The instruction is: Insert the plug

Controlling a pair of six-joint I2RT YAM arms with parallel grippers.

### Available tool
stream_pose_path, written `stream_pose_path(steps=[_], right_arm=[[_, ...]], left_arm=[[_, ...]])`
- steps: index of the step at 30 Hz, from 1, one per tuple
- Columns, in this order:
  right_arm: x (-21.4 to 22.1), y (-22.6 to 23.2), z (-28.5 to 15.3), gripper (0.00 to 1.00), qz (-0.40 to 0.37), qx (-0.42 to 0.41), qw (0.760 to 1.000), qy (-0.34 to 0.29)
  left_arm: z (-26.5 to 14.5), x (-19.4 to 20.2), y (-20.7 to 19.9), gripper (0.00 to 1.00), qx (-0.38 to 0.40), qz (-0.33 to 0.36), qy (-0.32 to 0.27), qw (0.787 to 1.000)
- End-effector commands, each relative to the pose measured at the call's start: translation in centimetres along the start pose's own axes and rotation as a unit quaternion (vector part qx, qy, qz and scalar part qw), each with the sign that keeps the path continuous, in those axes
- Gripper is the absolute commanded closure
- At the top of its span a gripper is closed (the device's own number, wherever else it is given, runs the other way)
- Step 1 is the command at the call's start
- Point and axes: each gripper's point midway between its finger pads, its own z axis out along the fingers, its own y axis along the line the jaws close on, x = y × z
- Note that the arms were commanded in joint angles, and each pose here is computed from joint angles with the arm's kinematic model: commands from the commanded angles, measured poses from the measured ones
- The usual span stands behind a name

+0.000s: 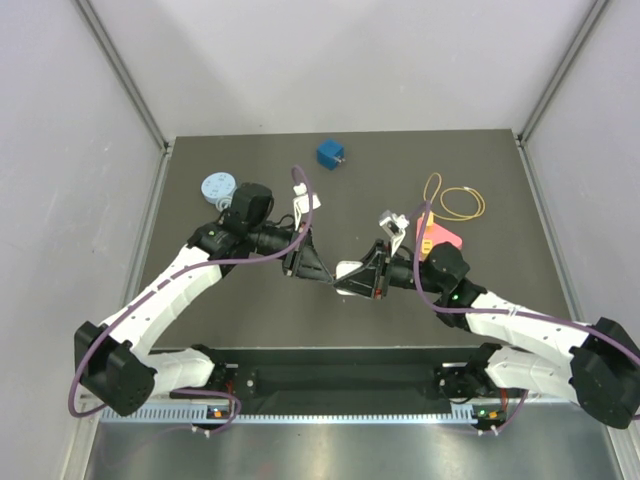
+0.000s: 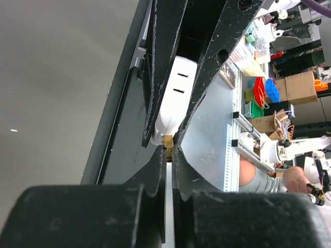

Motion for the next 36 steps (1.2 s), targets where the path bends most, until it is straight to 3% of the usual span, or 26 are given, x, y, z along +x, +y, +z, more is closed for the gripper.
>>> stream_pose_path(steps=[1, 3, 4, 7, 9, 14, 27, 29, 33, 36], right_arm=[[-2.0, 2.0, -0.2, 1.0, -0.035, -0.04, 0.998, -0.028], [-2.0, 1.9, -0.3, 0.94, -0.03, -0.038, 0.998, -0.029], [-2.1, 2.0, -0.4, 0.83, -0.026, -0.038, 0.998, -0.032], [-2.8, 2.2, -0.8, 0.7, -0.025, -0.042, 0.998, -0.047], [-3.2, 2.4, -1.1, 0.54, -0.018, -0.047, 0.997, -0.059], [-4.0, 2.9, -1.6, 0.46, -0.008, -0.058, 0.995, -0.076], [-4.1, 2.3, -1.1, 0.55, 0.011, -0.063, 0.994, -0.088], [-4.2, 2.2, -0.9, 0.61, 0.02, -0.067, 0.994, -0.089], [-4.6, 3.1, -1.0, 0.9, 0.018, -0.096, 0.99, -0.104], [-4.4, 3.7, -1.3, 1.0, 0.031, -0.119, 0.986, -0.11]], left_arm=[[0.2, -0.4, 0.2, 1.0, 0.001, 0.025, -0.006, 1.0], [0.1, -0.6, 0.0, 1.0, 0.002, 0.03, -0.008, 1.0], [0.1, -0.7, 0.0, 1.0, 0.0, 0.031, -0.01, 0.999], [0.0, -0.8, -0.2, 1.0, -0.001, 0.038, -0.014, 0.999], [-0.1, -0.8, -0.2, 1.0, -0.003, 0.04, -0.016, 0.999], [-0.1, -0.9, -0.1, 1.0, -0.005, 0.038, -0.02, 0.999], [-0.3, -2.0, -2.2, 1.0, 0.033, 0.049, -0.043, 0.997], [-0.4, -1.9, -2.3, 1.0, 0.034, 0.051, -0.043, 0.997], [-0.4, -1.7, -2.3, 1.0, 0.035, 0.056, -0.043, 0.997], [-0.3, -1.3, -2.1, 1.0, 0.036, 0.062, -0.039, 0.997]])
